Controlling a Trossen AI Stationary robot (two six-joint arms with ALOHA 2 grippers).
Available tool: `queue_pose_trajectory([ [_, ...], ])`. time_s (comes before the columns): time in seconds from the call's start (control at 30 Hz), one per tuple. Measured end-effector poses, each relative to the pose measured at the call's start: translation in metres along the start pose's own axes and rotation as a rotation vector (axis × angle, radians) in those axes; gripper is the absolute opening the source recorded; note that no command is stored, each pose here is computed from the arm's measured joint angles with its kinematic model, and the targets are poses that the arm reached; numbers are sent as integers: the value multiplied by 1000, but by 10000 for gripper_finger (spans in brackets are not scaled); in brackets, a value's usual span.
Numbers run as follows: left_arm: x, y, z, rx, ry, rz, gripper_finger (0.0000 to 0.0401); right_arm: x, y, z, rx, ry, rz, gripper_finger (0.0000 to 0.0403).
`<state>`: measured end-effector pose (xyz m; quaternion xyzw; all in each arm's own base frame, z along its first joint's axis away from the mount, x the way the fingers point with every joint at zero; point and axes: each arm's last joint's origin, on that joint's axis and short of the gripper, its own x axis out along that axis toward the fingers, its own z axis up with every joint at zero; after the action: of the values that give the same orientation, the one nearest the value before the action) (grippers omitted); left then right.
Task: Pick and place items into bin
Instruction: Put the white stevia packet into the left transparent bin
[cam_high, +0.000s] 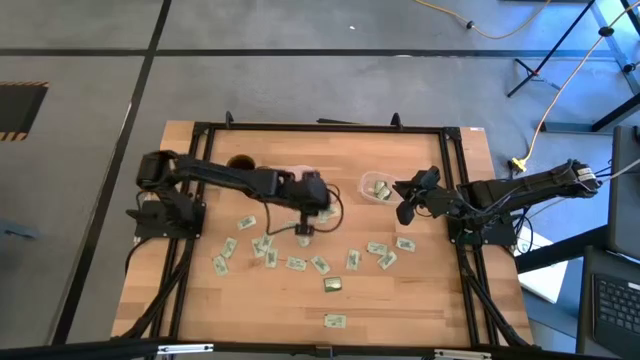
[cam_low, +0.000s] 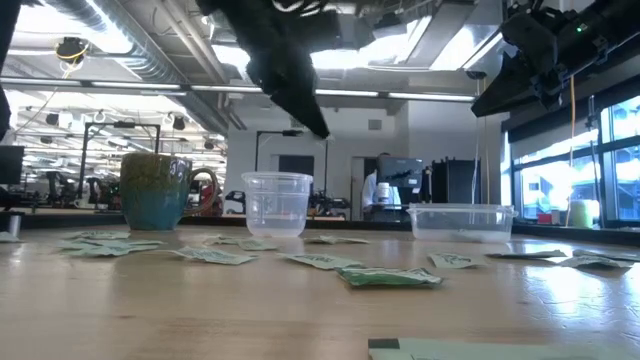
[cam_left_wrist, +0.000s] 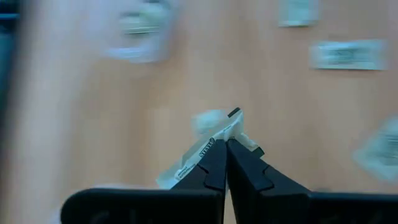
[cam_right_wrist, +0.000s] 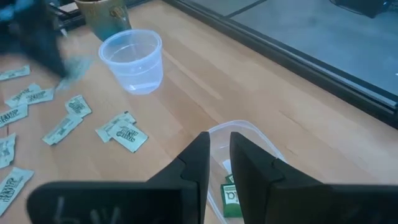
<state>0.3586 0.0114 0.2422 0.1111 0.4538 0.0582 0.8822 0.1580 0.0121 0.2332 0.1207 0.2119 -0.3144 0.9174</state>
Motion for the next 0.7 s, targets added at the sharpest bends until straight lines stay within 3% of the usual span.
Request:
queue_pose_trajectory([
  [0.13, -4, 21, -10, -43, 84, 118, 3, 0, 0, 0, -2, 0, 0, 67],
  [0.37, 17, 55, -36, -174, 200, 159, 3, 0, 0, 0, -4, 0, 0, 67],
  [0.7, 29, 72, -58, -289, 201, 88, 8, 0, 0, 0, -7, 2, -1, 67],
])
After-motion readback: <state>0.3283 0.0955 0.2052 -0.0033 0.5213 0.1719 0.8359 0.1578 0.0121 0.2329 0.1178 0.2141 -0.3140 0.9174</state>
